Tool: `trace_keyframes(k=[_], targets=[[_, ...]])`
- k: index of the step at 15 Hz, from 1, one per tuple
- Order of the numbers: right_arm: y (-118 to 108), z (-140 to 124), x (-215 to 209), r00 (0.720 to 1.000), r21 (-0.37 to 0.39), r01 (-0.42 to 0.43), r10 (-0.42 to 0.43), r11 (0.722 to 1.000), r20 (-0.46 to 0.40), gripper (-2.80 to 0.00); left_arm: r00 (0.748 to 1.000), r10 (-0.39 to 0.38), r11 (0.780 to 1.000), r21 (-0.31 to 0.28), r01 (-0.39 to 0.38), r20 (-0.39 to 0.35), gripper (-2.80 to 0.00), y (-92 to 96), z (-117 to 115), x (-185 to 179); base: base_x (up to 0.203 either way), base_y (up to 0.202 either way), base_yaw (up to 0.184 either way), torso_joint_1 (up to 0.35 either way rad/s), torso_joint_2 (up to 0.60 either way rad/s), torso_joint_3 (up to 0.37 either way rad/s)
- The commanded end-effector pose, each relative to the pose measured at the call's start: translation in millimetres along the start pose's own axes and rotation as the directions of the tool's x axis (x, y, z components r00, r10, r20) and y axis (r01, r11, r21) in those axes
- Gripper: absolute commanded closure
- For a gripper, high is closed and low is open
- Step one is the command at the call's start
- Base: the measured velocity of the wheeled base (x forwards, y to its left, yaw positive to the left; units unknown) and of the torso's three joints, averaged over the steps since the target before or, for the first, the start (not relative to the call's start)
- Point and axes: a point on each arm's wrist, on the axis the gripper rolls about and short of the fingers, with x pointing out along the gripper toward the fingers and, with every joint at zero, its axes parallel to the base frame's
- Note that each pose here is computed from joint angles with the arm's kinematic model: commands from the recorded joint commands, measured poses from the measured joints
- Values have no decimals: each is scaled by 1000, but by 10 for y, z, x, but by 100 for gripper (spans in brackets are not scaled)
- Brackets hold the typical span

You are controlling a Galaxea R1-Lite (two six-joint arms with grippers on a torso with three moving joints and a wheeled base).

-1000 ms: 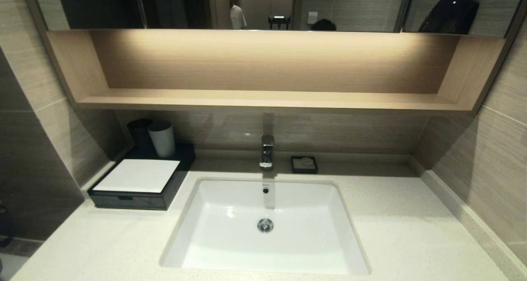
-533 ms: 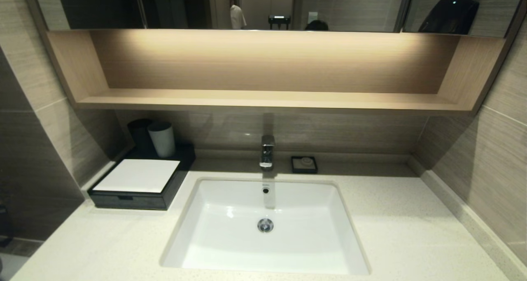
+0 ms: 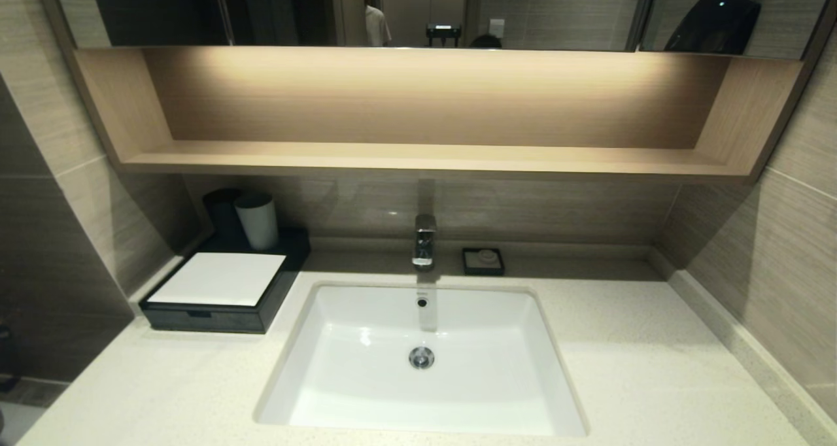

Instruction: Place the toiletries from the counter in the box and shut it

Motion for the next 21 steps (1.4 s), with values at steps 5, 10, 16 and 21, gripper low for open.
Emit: trace_keyframes(k=[5, 10, 16, 21], targets=[[0, -1, -1, 1000, 0, 0, 0, 1000, 1, 0, 1000, -2, 1000, 2, 2, 5, 0, -1, 3, -2, 0, 0, 0, 0, 0, 0], [0, -1, 0, 1000, 0, 0, 0, 1000, 0, 0, 1000, -2, 1000, -7, 2, 5, 0, -1, 3, -2, 0, 0, 0, 0, 0, 0], [0, -1, -1, 1000, 0, 0, 0, 1000, 1, 0, 1000, -2, 1000, -7, 2, 5, 0, -1, 3, -2, 0, 0, 0, 0, 0, 0], [0, -2, -1, 1000, -6, -2, 2, 1000, 0, 0, 1000, -2, 1000, -7, 2, 5, 0, -1, 3, -2, 0, 0, 0, 0, 0, 0]])
